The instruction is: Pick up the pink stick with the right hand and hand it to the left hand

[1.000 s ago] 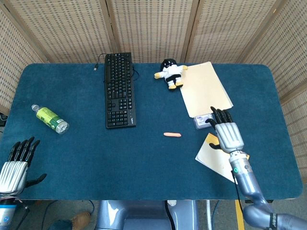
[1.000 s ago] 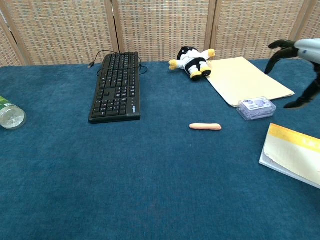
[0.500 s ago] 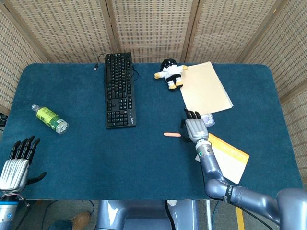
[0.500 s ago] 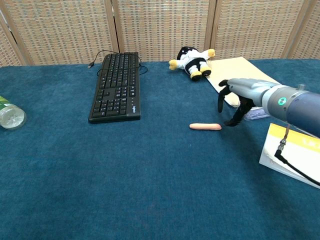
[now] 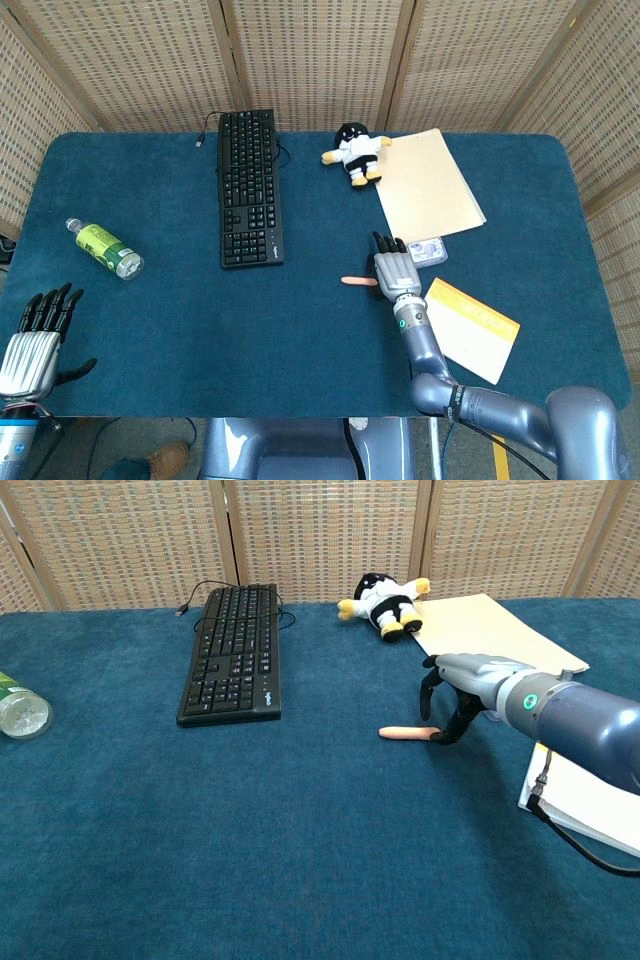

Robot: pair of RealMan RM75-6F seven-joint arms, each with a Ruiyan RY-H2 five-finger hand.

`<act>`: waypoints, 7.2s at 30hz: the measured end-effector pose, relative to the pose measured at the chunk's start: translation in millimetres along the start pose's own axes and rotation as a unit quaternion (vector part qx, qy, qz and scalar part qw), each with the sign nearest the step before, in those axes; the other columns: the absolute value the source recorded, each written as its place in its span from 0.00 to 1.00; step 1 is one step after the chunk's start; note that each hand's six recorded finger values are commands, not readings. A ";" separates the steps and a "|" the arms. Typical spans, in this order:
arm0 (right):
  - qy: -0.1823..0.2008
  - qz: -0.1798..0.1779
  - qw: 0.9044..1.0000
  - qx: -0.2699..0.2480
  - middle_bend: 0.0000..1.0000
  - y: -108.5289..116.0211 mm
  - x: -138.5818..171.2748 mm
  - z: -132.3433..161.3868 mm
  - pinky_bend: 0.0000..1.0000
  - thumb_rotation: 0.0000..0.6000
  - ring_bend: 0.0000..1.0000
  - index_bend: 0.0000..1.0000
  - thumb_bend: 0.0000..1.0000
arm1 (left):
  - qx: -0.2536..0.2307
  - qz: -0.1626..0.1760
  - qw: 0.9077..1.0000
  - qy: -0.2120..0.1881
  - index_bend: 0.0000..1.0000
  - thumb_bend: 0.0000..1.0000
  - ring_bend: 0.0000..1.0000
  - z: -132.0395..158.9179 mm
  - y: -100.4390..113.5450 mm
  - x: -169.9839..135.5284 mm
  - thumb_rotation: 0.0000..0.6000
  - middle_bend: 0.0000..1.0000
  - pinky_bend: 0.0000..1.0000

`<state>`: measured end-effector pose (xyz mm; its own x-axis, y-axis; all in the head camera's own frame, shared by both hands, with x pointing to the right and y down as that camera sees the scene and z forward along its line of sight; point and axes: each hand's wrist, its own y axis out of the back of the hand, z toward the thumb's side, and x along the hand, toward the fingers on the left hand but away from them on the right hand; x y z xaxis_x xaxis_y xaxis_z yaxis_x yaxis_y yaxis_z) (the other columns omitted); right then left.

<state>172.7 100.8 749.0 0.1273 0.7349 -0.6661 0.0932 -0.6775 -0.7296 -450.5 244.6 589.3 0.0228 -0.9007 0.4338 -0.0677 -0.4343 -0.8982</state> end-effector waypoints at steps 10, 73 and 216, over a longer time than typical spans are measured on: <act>0.002 0.001 1.000 0.002 0.05 -9.4 -2.7 5.2 0.00 1.00 0.00 0.50 0.48 | -0.001 0.002 1.000 0.001 0.00 0.00 0.00 -1.0 1.1 0.2 1.00 0.00 0.00; 0.067 0.115 0.940 -0.315 0.17 28.4 5.9 170.7 0.05 1.00 0.00 0.67 0.59 | 0.074 0.056 0.954 -0.285 0.19 0.00 0.00 130.6 58.1 126.1 1.00 0.00 0.00; 0.047 0.121 0.944 -0.305 0.17 38.0 17.3 101.1 0.05 1.00 0.00 0.75 0.64 | 0.111 0.077 0.952 -0.274 0.81 0.53 0.00 213.3 -4.3 182.0 1.00 0.00 0.00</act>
<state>78.6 90.9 694.1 0.3014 0.5703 -0.7641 0.5978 -0.7374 -0.3146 -233.4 80.7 656.9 0.5501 -0.7974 0.2480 0.0986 -0.2329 -0.9675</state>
